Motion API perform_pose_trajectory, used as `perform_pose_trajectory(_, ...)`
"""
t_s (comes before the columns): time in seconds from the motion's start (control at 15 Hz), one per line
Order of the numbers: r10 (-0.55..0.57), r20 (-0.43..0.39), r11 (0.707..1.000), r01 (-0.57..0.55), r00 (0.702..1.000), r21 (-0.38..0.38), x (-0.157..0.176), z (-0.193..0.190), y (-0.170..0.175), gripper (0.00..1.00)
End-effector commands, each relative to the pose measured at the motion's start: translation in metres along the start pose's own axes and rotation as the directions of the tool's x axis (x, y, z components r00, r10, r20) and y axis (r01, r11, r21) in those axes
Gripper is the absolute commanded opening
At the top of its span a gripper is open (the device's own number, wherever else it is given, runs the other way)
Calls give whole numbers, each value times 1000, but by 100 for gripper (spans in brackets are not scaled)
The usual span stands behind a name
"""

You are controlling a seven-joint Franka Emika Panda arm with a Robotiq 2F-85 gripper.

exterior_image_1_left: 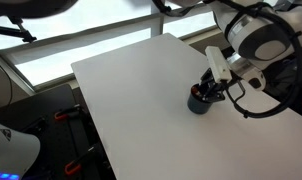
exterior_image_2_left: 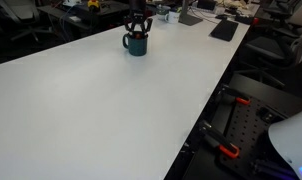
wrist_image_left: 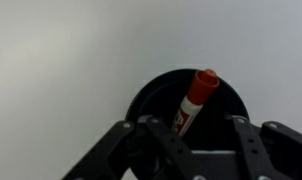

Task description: Remove the marker from the cup and put it on the table

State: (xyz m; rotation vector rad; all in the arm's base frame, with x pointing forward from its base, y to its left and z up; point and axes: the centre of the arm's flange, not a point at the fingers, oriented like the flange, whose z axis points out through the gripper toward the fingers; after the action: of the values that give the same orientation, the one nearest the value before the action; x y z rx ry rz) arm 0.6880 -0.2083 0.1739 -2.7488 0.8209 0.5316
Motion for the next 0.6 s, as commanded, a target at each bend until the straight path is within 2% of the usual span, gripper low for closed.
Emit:
perform_pose_trajectory(0.0, 0, 7, 1000, 0, 1000, -1, 0, 7, -12, 22)
perform_pose_trajectory(0.13, 1, 9, 1000, -1, 1000, 0, -1, 9, -12, 5)
perform_pose_trajectory(0.2, -1, 8, 1000, 1, 1000, 0, -2, 7, -12, 1)
perform_pose_trajectory(0.33, -8, 2, 1000, 8, 1000, 3, -8, -1, -14, 5)
perform_pose_trajectory(0.53, -24, -26, 1000, 24, 999, -17, -22, -20, -20, 5)
